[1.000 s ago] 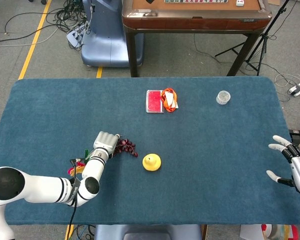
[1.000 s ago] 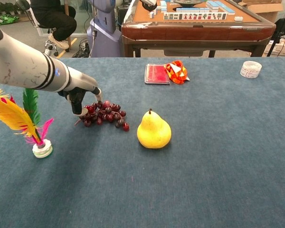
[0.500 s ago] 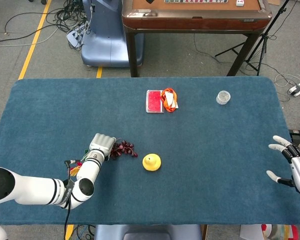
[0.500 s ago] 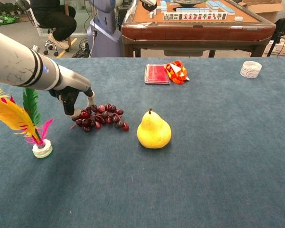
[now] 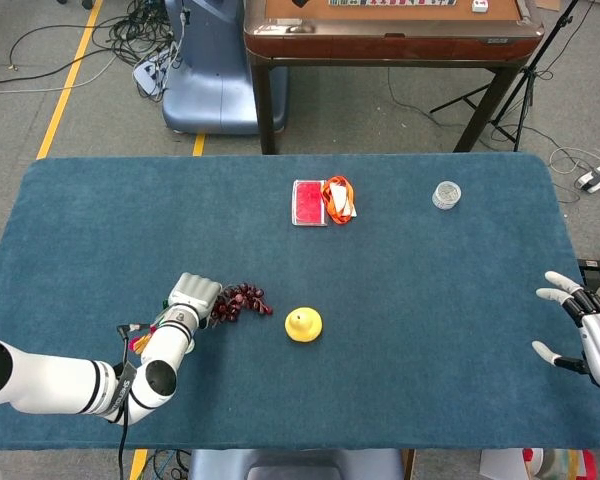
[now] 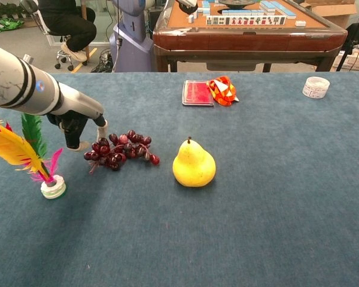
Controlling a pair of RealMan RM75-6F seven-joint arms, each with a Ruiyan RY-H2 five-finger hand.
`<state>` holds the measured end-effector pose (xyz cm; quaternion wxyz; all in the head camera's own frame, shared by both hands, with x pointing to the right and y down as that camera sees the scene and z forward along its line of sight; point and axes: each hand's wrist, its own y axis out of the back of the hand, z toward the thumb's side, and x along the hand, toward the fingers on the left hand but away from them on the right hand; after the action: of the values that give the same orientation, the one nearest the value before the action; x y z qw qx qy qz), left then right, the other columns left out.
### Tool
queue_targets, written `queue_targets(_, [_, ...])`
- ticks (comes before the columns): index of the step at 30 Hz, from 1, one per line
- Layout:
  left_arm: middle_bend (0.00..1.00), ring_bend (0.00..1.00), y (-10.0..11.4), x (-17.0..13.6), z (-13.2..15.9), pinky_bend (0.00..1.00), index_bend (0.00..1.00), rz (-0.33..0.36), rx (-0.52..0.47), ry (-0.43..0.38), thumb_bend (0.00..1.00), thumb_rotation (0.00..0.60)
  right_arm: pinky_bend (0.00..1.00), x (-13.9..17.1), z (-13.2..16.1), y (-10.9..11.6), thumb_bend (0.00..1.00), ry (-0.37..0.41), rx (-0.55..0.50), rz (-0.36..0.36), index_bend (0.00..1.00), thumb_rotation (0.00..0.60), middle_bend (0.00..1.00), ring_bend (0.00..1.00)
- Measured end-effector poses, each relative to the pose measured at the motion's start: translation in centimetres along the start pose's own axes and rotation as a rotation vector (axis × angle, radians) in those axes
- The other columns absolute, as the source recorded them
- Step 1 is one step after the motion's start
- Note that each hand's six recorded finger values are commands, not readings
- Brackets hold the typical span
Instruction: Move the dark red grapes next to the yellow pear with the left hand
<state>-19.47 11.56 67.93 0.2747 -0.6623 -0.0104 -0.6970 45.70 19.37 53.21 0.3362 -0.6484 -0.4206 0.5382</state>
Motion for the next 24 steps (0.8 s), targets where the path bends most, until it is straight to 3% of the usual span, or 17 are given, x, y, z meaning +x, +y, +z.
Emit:
queue_targets(12, [1.00, 1.00, -0.4, -0.7, -0.8, 1.00, 0.47, -0.034, 0.003, -0.001, 0.55, 0.600, 0.31, 0.0, 0.0, -0.1, 0.11, -0.001, 0.002, 0.001, 0.29, 0.600, 0.17, 0.17])
queue_targets(19, [1.00, 1.00, 0.8, -0.7, -0.9, 1.00, 0.24, 0.025, -0.026, -0.002, 0.55, 0.600, 0.31, 0.0, 0.0, -0.1, 0.11, -0.001, 0.003, 0.003, 0.29, 0.600, 0.17, 0.17])
queue_targets(24, [1.00, 1.00, 2.2, -0.6, -0.4, 1.00, 0.15, 0.093, -0.071, -0.026, 0.55, 0.600, 0.31, -0.1, 0.0, -0.2, 0.11, -0.003, 0.004, 0.003, 0.29, 0.600, 0.17, 0.17])
